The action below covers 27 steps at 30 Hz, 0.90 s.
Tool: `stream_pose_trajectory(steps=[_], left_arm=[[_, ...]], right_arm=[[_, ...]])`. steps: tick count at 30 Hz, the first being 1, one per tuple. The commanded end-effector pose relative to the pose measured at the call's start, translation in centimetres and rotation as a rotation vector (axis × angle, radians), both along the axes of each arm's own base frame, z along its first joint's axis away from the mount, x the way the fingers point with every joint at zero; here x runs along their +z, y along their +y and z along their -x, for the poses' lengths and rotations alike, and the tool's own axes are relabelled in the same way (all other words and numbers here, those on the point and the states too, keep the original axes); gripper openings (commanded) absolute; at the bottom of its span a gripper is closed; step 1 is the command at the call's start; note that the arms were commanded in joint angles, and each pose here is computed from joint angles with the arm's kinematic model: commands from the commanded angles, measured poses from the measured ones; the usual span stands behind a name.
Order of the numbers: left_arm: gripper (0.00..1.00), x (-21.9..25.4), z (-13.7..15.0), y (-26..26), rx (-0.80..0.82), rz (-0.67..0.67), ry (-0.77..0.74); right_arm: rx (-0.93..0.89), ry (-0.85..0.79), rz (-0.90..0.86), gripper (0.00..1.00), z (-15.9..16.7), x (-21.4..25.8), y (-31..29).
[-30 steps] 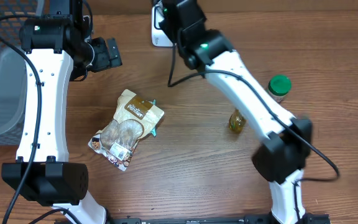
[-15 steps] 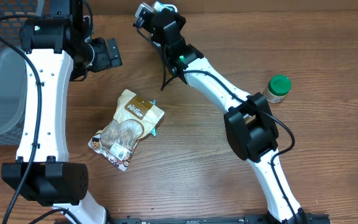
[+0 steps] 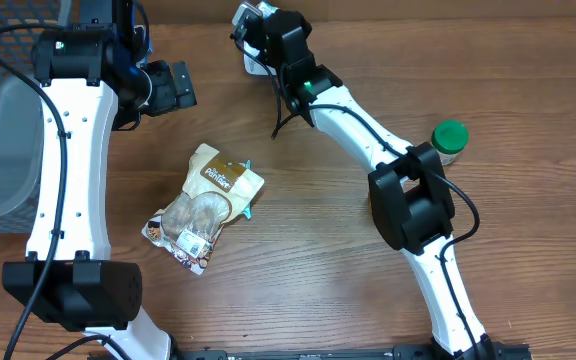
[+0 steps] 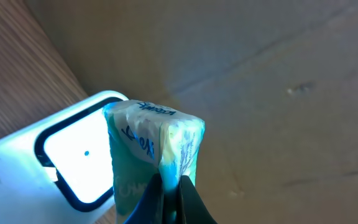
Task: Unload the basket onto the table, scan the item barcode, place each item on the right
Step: 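Hold the Kleenex pack against the scanner window with the right gripper, then carry the Kleenex pack right and set it on the table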
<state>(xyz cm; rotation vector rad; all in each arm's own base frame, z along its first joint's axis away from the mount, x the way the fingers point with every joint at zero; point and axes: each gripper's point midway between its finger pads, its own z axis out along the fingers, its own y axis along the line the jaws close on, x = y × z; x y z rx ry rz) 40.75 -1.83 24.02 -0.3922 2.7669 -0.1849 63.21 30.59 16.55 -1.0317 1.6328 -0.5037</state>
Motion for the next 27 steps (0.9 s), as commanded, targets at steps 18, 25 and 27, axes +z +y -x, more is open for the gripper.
stream_pose_trajectory(steps=[18, 25, 27], left_arm=[[1.00, 0.1, 0.0, -0.1, 0.004, 0.005, -0.003], [1.00, 0.1, 0.0, -0.1, 0.005, 0.005, -0.002], [1.00, 0.1, 0.0, -0.1, 0.005, 0.005, -0.002]], right_arm=[[-0.206, 0.108, -0.511, 0.04, 7.3, 15.2, -3.8], [-0.465, 0.422, -0.494, 0.04, 15.6, 13.9, -11.7], [-0.570, 0.504, -0.490, 0.04, 17.4, 12.4, -14.2]])
